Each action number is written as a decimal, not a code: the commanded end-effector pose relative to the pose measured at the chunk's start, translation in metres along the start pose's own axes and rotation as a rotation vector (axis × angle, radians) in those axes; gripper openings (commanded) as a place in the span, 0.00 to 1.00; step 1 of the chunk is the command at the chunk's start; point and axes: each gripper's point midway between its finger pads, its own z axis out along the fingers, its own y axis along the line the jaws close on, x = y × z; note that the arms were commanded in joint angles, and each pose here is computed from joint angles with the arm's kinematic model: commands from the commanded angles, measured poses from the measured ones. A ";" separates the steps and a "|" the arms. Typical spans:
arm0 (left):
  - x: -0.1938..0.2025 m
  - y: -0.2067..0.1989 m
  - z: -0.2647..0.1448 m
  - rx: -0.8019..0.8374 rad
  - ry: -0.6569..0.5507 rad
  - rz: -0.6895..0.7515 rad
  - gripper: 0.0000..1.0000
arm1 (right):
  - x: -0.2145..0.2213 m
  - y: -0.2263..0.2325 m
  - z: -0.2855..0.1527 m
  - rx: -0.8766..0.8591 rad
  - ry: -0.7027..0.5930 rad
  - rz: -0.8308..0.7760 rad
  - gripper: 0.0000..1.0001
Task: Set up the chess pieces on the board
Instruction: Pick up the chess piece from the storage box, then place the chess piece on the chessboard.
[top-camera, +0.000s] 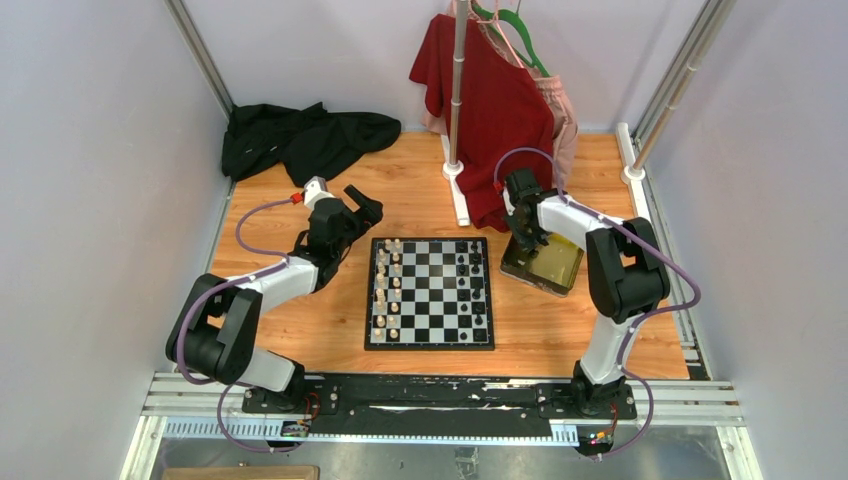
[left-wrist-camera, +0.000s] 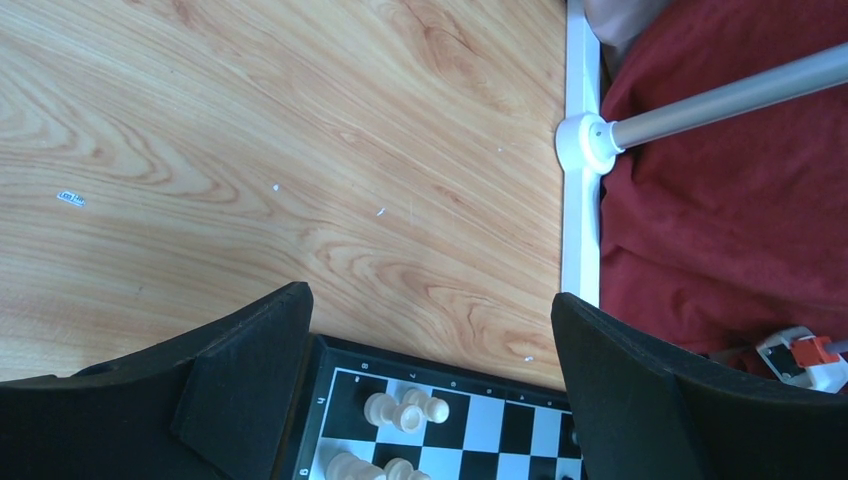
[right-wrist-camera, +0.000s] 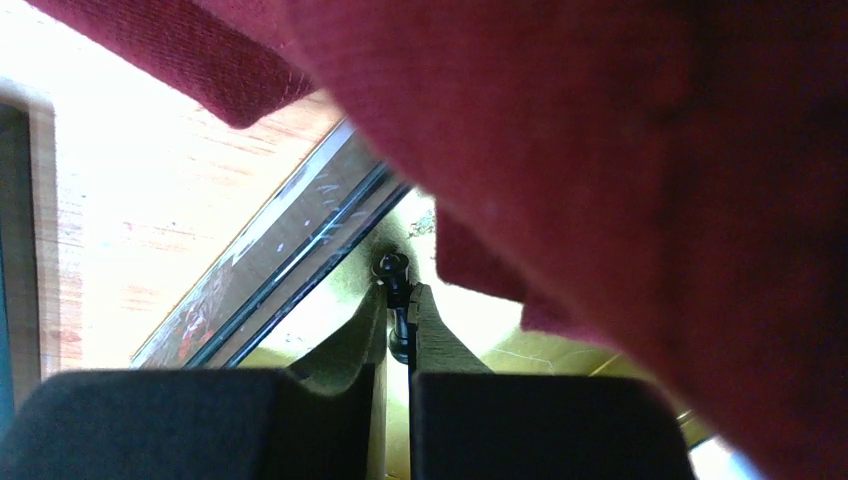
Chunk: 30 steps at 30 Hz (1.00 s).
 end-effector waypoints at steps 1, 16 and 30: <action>0.001 -0.006 0.002 0.021 -0.002 0.009 0.96 | 0.010 -0.003 -0.004 -0.003 0.032 0.040 0.00; -0.009 -0.044 -0.004 0.134 0.053 0.102 0.96 | -0.019 -0.001 -0.077 -0.057 -0.128 0.061 0.00; 0.002 -0.132 -0.020 0.417 0.280 0.050 0.98 | -0.083 0.092 -0.180 -0.434 -0.449 -0.126 0.00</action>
